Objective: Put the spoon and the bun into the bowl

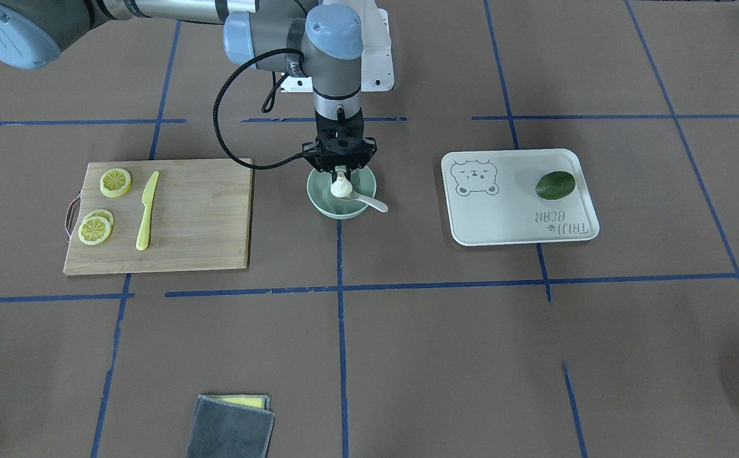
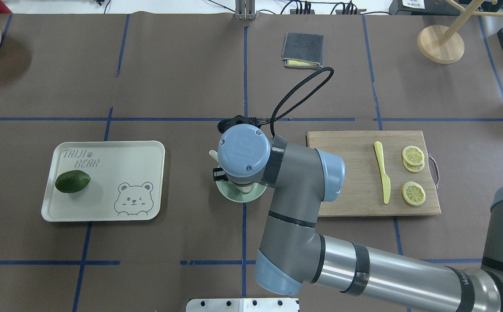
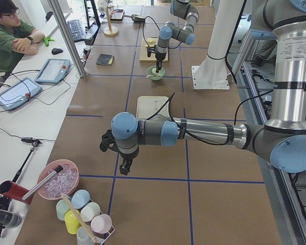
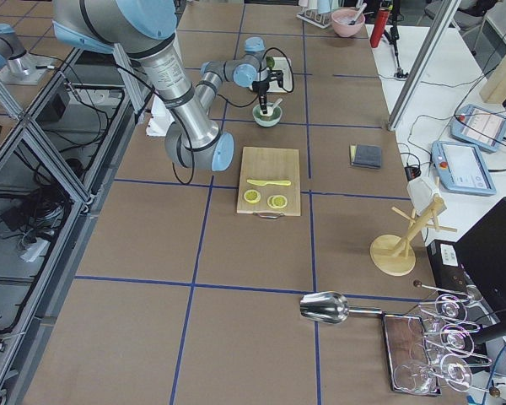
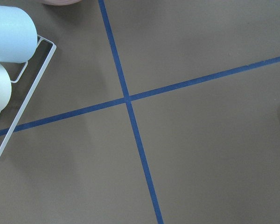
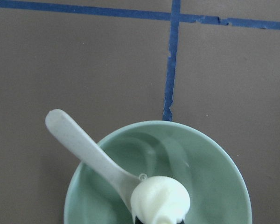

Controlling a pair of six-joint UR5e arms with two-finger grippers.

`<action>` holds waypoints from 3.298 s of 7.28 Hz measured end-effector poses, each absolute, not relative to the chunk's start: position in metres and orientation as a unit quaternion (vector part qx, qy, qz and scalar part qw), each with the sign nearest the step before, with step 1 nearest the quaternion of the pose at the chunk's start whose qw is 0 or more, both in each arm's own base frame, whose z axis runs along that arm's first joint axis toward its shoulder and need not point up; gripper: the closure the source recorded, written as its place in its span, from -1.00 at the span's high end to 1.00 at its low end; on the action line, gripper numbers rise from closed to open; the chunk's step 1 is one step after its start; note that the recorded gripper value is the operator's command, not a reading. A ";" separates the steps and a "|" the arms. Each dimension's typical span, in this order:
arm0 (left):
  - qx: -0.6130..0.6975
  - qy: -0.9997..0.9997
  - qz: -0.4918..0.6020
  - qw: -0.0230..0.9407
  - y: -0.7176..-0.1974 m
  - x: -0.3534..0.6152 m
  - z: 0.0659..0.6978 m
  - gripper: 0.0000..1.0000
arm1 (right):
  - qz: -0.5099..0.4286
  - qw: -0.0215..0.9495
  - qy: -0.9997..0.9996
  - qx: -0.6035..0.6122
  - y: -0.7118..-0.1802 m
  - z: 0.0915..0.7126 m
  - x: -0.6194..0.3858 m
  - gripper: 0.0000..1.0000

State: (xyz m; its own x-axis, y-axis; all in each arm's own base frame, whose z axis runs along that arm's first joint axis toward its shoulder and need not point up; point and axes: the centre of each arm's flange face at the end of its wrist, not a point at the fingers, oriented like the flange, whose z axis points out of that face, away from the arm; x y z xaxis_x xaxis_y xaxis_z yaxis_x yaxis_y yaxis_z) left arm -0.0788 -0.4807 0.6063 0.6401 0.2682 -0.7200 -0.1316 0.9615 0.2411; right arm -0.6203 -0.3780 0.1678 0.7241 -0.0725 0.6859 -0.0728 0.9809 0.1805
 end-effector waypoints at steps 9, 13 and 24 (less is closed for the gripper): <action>0.082 0.408 0.112 0.902 -0.479 -0.079 0.609 1.00 | -0.041 0.915 -0.389 0.104 -0.480 0.178 -0.458 1.00; 0.071 0.386 0.108 0.913 -0.476 -0.083 0.621 1.00 | -0.163 0.919 -0.341 0.112 -0.582 0.372 -0.191 1.00; 0.066 0.384 0.107 0.915 -0.462 -0.083 0.627 1.00 | -0.024 0.939 -0.343 -0.006 -0.483 0.635 0.063 1.00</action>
